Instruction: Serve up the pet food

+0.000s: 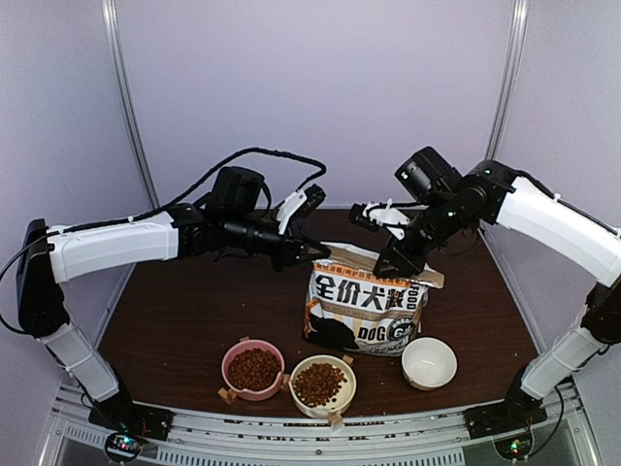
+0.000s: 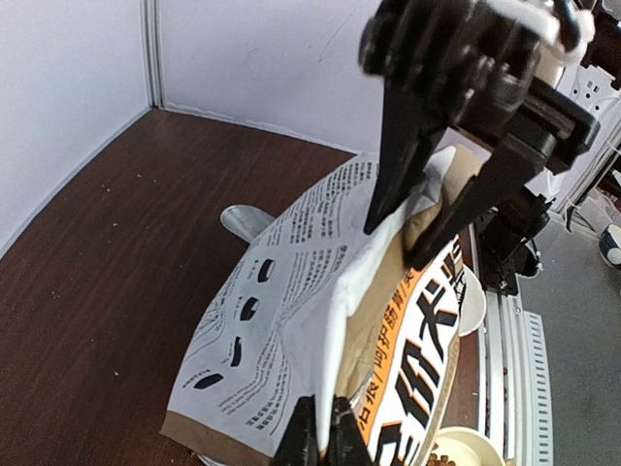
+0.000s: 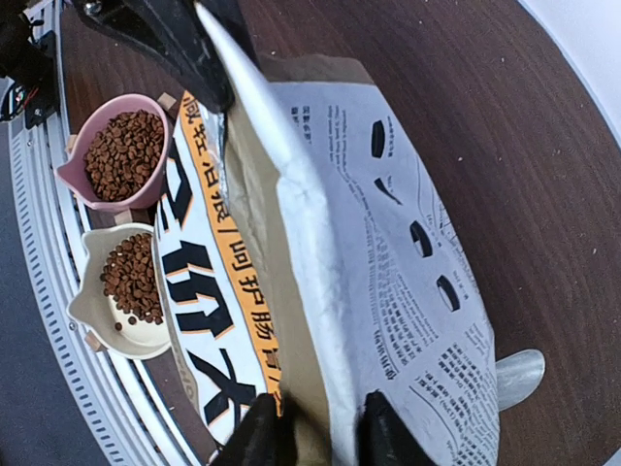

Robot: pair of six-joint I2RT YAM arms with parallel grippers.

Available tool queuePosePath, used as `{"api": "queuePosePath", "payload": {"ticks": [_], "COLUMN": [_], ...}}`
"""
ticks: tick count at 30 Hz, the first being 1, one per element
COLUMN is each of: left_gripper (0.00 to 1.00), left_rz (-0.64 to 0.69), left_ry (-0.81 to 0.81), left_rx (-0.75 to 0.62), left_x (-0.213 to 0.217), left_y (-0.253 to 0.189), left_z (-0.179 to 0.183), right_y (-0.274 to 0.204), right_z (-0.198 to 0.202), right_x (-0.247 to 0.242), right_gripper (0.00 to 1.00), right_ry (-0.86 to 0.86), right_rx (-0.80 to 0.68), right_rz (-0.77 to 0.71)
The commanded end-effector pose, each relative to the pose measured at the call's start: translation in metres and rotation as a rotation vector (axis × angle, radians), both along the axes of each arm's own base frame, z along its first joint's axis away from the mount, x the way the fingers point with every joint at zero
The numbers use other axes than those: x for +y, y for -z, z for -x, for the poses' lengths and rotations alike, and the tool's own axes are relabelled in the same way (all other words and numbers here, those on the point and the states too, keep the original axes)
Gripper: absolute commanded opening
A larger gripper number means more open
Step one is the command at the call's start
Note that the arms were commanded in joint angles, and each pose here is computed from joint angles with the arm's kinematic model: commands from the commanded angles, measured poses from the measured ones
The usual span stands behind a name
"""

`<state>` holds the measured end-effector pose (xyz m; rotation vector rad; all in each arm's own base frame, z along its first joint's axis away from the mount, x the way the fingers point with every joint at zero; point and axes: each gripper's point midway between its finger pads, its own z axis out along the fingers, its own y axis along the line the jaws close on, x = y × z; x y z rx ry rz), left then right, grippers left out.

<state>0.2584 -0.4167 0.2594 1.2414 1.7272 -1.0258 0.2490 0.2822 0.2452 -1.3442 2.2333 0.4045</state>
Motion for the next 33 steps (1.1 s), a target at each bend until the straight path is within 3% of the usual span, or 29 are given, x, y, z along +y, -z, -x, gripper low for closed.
{"api": "queuePosePath", "payload": {"ticks": [1,8,11,13,17,20,26,28,33], "left_gripper": [0.00,0.00,0.00,0.00,0.00,0.00,0.00,0.00,0.00], "left_rz": [0.055,0.049,0.047,0.047,0.054,0.088,0.108,0.104,0.108], "left_ry": [-0.024,-0.056,-0.070,-0.088,-0.159,-0.232,-0.275,-0.268,-0.322], "left_rx": [-0.047,-0.064,-0.075,-0.085,-0.115,-0.119,-0.126,-0.137,-0.148], "left_x": [0.007,0.012,0.015,0.018,0.028,0.042,0.057,0.057,0.072], "left_y": [-0.025,-0.025,-0.025,-0.026,-0.031,-0.039,-0.047,-0.050,-0.052], "left_z": [0.002,0.000,-0.001,-0.002,-0.009,-0.021,-0.028,-0.027,-0.040], "right_y": [0.026,0.019,0.016,0.015,0.016,0.018,0.013,0.012,0.028], "right_z": [0.008,0.002,0.000,-0.002,-0.005,-0.006,-0.003,-0.001,-0.004], "right_x": [-0.028,-0.046,-0.054,-0.061,-0.074,-0.085,-0.086,-0.085,-0.101], "right_gripper": [0.37,0.42,0.39,0.34,0.11,0.00,0.00,0.09,0.10], "right_ry": [0.021,0.093,0.122,0.149,0.193,0.227,0.241,0.232,0.282], "right_rx": [0.008,-0.052,-0.057,-0.056,-0.057,-0.064,-0.060,-0.055,-0.038], "right_rz": [0.146,0.175,0.174,0.170,0.172,0.188,0.138,0.131,0.205]}}
